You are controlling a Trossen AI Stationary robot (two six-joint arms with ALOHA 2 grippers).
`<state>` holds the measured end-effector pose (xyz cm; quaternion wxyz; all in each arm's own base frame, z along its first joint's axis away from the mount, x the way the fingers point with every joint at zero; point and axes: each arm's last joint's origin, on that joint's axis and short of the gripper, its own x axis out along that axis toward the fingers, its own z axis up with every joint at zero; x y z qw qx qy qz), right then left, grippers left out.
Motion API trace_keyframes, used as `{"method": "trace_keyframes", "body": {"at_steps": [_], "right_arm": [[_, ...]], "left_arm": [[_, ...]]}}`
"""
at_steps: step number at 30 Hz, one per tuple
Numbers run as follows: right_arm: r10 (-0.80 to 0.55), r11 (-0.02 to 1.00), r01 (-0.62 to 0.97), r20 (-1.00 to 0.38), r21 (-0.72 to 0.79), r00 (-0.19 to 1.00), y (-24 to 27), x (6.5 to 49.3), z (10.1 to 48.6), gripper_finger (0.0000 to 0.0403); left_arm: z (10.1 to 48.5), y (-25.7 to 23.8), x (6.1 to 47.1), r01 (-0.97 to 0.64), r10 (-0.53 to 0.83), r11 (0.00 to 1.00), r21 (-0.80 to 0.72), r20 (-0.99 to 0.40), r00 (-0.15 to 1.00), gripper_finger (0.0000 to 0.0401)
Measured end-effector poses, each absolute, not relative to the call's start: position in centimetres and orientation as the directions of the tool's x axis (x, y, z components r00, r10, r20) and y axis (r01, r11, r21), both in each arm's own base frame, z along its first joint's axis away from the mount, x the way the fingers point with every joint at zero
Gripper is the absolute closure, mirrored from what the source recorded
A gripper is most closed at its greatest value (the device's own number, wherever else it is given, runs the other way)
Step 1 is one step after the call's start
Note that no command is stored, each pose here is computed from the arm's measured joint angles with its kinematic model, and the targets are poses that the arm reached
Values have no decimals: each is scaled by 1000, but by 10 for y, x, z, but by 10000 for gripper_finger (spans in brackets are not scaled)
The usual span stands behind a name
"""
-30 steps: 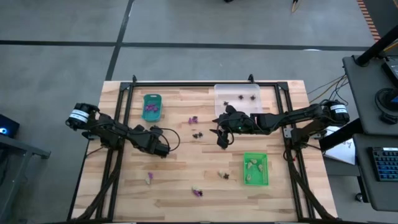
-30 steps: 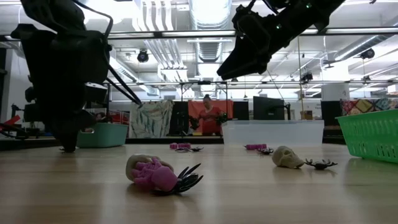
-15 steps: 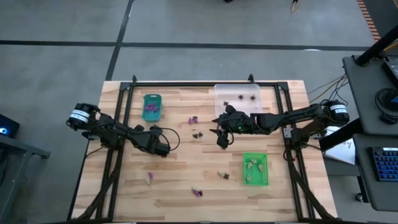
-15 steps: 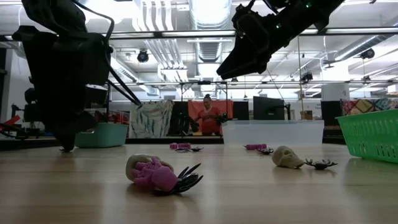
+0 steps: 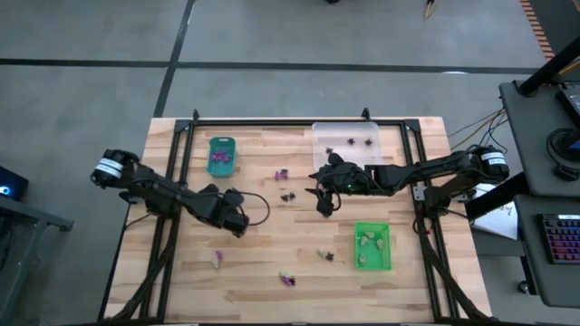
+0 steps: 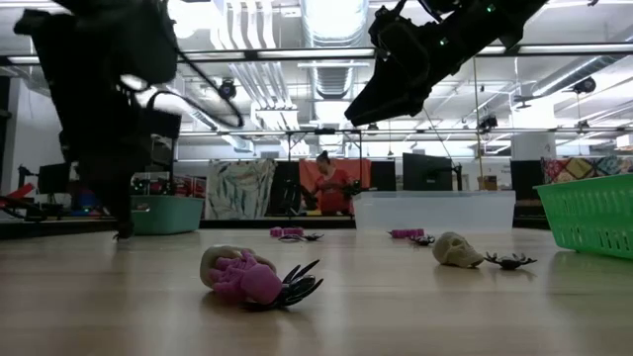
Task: Sort Halloween decoration
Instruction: Put the black spider toy into the white bin
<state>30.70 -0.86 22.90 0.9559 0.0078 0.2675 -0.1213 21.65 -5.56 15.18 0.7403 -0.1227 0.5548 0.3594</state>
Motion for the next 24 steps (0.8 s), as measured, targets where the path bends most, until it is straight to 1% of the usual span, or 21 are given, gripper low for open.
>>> {"method": "trace_keyframes", "body": {"at_steps": [6,11,16,19,24], "right_arm": [[-172,984,175,-518,-44,838,-6,307,229,200],[-145,989,144,-517,-42,844,-4,308,229,200],[-140,990,121,-507,-71,851,-2,308,230,200],[-126,991,93,-472,-91,873,-1,310,233,200],[-45,995,4,-400,-102,915,1,314,241,200]], "left_arm": [[171,-71,221,-614,383,771,167,-892,239,401],[179,-80,220,-565,361,813,143,-885,295,401],[176,-95,224,-405,314,904,137,-857,410,401],[171,-104,223,-307,265,944,120,-830,490,401],[160,-105,211,-285,240,954,97,-817,525,401]]}}
